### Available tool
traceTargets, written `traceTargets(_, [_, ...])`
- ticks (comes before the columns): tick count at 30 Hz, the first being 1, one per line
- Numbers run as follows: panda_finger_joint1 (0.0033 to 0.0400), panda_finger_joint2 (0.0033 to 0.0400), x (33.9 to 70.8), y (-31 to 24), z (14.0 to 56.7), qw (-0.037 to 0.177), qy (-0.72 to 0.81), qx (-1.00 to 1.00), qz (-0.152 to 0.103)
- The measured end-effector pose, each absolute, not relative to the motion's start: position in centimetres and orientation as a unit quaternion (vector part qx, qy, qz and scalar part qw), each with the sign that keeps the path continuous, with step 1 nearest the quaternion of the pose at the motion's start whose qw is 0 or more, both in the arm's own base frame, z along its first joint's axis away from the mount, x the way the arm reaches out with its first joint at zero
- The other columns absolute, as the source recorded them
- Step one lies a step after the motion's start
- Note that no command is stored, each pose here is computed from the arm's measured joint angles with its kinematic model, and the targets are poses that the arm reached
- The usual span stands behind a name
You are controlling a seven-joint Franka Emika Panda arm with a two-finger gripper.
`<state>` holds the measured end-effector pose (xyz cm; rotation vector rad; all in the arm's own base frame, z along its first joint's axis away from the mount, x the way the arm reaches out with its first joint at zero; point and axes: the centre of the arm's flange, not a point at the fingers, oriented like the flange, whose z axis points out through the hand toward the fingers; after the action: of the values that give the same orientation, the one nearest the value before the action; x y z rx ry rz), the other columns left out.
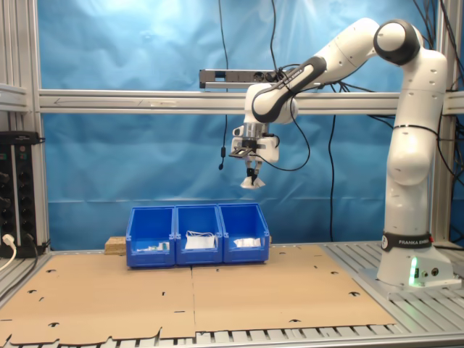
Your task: Pick and place sorting task of medical equipment.
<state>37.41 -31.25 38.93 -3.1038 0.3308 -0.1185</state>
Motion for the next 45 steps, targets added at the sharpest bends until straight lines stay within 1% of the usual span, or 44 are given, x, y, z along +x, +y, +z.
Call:
traceTargets(14, [0.0071, 0.0071, 37.4, -31.3, 38.9, 0.009, 0.106, -0.994, -0.038])
traceTargets(15, [0.0223, 0.0223, 37.4, -31.3, 38.9, 0.009, 0.106, -0.994, -0.038])
traceTargets(19, [0.0223, 0.0223, 37.4, -31.3, 38.9, 0.009, 0.106, -0.994, -0.038])
traceTargets(20, [0.0303, 0.0303, 37.4, -31.3, 38.9, 0.009, 0.106, -0.994, -0.038])
traceTargets(25, [0.0303, 0.0303, 37.4, -31.3, 38.9, 0.009, 0.106, -0.994, -0.038])
traceTargets(26, [0.0376, 0.0376, 37.4, -31.2, 38.9, 0.009, 0.106, -0.994, -0.038])
traceTargets(32, [0.0376, 0.0376, 37.7, -30.8, 39.0, 0.01, 0.1, -0.994, -0.037])
traceTargets(33, [0.0395, 0.0395, 37.9, -30.6, 39.0, 0.01, 0.097, -0.995, -0.037])
traceTargets(36, [0.0395, 0.0395, 38.4, -29.5, 39.2, 0.013, 0.085, -0.996, -0.032])
traceTargets(40, [0.0399, 0.0399, 39.6, -26.4, 40.2, 0.021, 0.051, -0.998, -0.022])
traceTargets(45, [0.0399, 0.0399, 40.7, -22.9, 41.5, 0.026, 0.012, -0.999, -0.014])
